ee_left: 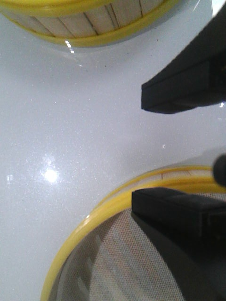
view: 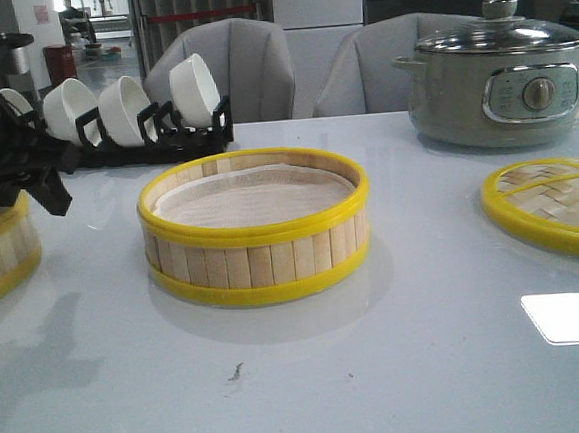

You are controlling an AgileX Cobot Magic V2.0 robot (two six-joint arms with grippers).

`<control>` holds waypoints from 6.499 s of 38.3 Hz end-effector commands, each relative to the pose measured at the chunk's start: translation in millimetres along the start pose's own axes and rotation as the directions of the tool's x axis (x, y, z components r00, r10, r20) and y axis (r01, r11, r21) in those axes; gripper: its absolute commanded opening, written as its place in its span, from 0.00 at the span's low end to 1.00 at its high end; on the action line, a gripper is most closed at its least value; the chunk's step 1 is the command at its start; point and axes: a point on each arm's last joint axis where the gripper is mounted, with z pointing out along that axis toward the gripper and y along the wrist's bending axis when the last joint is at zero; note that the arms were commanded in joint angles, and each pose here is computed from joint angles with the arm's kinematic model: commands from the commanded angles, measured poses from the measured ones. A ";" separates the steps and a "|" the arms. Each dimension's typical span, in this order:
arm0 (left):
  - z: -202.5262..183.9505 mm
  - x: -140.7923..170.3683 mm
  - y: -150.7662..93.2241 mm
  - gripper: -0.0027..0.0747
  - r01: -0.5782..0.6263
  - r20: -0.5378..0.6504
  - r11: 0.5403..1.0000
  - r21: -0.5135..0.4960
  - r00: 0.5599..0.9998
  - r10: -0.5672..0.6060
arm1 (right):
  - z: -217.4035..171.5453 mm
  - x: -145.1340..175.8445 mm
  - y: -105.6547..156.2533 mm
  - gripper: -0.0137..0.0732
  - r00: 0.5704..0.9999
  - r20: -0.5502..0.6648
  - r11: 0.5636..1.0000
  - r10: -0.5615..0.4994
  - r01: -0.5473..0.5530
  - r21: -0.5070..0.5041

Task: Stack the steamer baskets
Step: 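Lower the left gripper onto the yellow rim of the nearby steamer basket, then lift the gripped basket and carry it over the centre basket, then lower the basket onto the centre basket and open the left gripper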

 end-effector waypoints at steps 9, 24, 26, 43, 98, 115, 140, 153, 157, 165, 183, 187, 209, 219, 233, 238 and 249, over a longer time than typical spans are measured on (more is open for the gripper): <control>-21.6 -23.1 -1.0 0.58 0.020 0.018 1.000 0.005 1.000 -0.020 | -8.2 -16.1 1.7 0.69 0.994 0.106 1.000 -0.005 0.006 -0.011; -27.2 -29.6 -0.9 0.58 0.020 -0.005 1.000 0.005 1.000 -0.020 | -8.2 -16.1 1.7 0.69 0.994 0.107 1.000 -0.005 0.006 -0.011; -27.8 -30.4 -0.9 0.58 0.020 -0.006 1.000 0.005 1.000 -0.020 | -8.2 -16.1 1.7 0.69 0.994 0.107 1.000 -0.005 0.006 -0.011; -28.0 -28.4 2.9 0.58 0.015 -0.030 1.000 -0.017 0.999 -0.015 | -7.0 -15.8 1.7 0.69 0.995 0.102 1.000 -0.005 0.006 -0.010; -4.3 -20.6 22.8 0.58 0.090 -0.063 0.994 -0.057 0.994 -0.094 | -7.1 -16.0 1.7 0.69 0.994 0.105 1.000 -0.005 0.006 -0.010; 2.7 -15.8 22.4 0.51 0.095 -0.097 0.994 -0.056 0.990 -0.100 | -7.1 -16.2 1.7 0.69 0.994 0.107 1.000 -0.005 0.006 -0.011; -43.9 -58.2 6.0 0.15 0.064 0.035 0.998 -0.027 0.997 -0.063 | -7.1 -16.4 1.7 0.69 0.994 0.110 1.000 -0.005 0.006 -0.011; -95.6 -101.5 -68.6 0.15 -0.085 0.143 0.993 0.085 0.987 0.072 | -7.1 -16.4 1.7 0.69 0.994 0.110 1.000 -0.005 0.006 -0.011; -105.7 -102.7 -102.1 0.15 -0.151 0.174 0.979 0.134 0.977 0.127 | -7.1 -16.4 1.7 0.69 0.994 0.110 1.000 -0.005 0.006 -0.011; -121.3 -94.6 -162.3 0.15 -0.269 0.232 0.937 0.223 0.948 0.217 | -7.1 -16.3 1.7 0.69 0.994 0.109 1.000 -0.005 0.006 -0.011; -105.2 -75.5 -246.1 0.15 -0.396 0.230 0.861 0.320 0.914 0.335 | -7.1 -16.3 1.7 0.69 0.994 0.108 1.000 -0.005 0.006 -0.011; -99.9 -71.5 -253.4 0.15 -0.406 0.224 0.854 0.327 0.911 0.347 | -7.1 -16.3 1.7 0.69 0.994 0.108 1.000 -0.005 0.006 -0.011; -82.1 -66.2 -254.4 0.15 -0.439 0.188 0.851 0.286 0.897 0.400 | -7.1 -16.1 1.7 0.69 0.994 0.106 1.000 -0.005 0.006 -0.010; -78.1 -66.2 -256.2 0.15 -0.440 0.196 0.851 0.288 0.896 0.397 | -7.1 -16.1 1.7 0.69 0.994 0.106 1.000 -0.005 0.006 -0.010; -73.7 -66.2 -258.5 0.15 -0.438 0.207 0.850 0.292 0.897 0.391 | -7.1 -16.1 1.7 0.69 0.994 0.106 1.000 -0.005 0.006 -0.010; -73.8 -66.6 -258.7 0.15 -0.438 0.212 0.850 0.292 0.896 0.389 | -7.1 -16.1 1.7 0.69 0.994 0.106 1.000 -0.005 0.006 -0.010; -73.9 -67.0 -258.9 0.15 -0.438 0.216 0.850 0.292 0.896 0.388 | -7.1 -15.9 1.7 0.69 0.995 0.103 1.000 -0.005 0.006 -0.010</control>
